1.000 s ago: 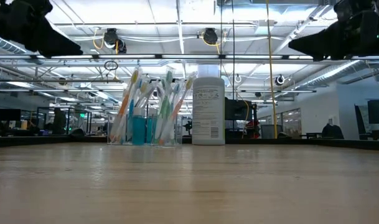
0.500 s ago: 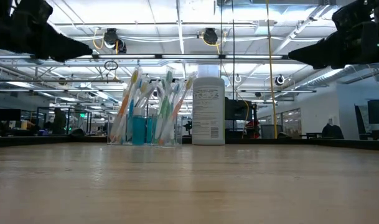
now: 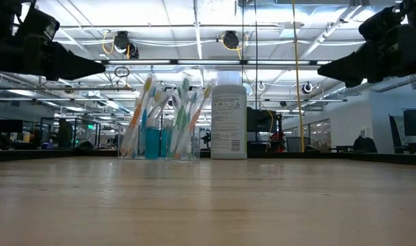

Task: Pick & Place toothbrushing station
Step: Return to Home Position

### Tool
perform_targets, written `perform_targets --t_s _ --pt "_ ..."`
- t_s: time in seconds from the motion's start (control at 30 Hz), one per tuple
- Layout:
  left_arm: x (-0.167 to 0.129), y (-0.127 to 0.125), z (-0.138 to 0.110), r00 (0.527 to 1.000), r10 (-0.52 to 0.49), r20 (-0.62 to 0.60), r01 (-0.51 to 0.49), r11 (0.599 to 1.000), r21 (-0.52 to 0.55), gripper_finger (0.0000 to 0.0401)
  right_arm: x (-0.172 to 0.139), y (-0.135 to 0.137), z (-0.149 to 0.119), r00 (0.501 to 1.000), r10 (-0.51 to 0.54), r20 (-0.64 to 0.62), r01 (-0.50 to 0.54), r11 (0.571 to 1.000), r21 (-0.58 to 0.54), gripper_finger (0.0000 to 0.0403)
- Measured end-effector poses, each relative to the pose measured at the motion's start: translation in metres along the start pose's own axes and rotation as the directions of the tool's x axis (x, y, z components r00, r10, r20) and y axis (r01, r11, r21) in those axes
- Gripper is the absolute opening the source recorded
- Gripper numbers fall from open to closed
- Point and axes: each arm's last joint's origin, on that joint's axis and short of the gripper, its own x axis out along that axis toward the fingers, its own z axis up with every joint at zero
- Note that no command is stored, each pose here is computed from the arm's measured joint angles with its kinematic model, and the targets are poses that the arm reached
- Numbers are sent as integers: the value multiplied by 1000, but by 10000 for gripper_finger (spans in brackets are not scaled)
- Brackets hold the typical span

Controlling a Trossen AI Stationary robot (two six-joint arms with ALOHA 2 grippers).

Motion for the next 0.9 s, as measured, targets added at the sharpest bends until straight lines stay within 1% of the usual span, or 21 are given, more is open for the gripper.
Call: perform_targets --t_s 0.17,0.23,0.33,0.4,0.53,0.7,0.9 --pt "0 0 0 1000 6 -2 -6 1000 9 182 0 0 0 1000 0 -1 0 1000 18 66" --pt "0 0 0 1000 6 -2 -6 1000 22 182 0 0 -3 1000 0 2 0 999 52 66" --pt "0 0 0 1000 6 -2 -6 1000 13 182 1 1 -14 999 2 -43 2 995 100 66" --pt "0 0 0 1000 6 -2 -6 1000 8 182 1 1 -14 999 2 -32 1 994 112 66" --pt "0 0 0 1000 6 -2 -5 1000 13 182 1 1 -13 1000 -1 -26 2 999 47 66" --pt "0 0 0 1000 5 -2 -5 1000 10 182 1 1 -13 1000 -2 -19 0 997 -73 66" --pt "0 0 0 1000 5 -2 -5 1000 8 182 1 1 -13 1000 0 -17 -1 997 -74 66"
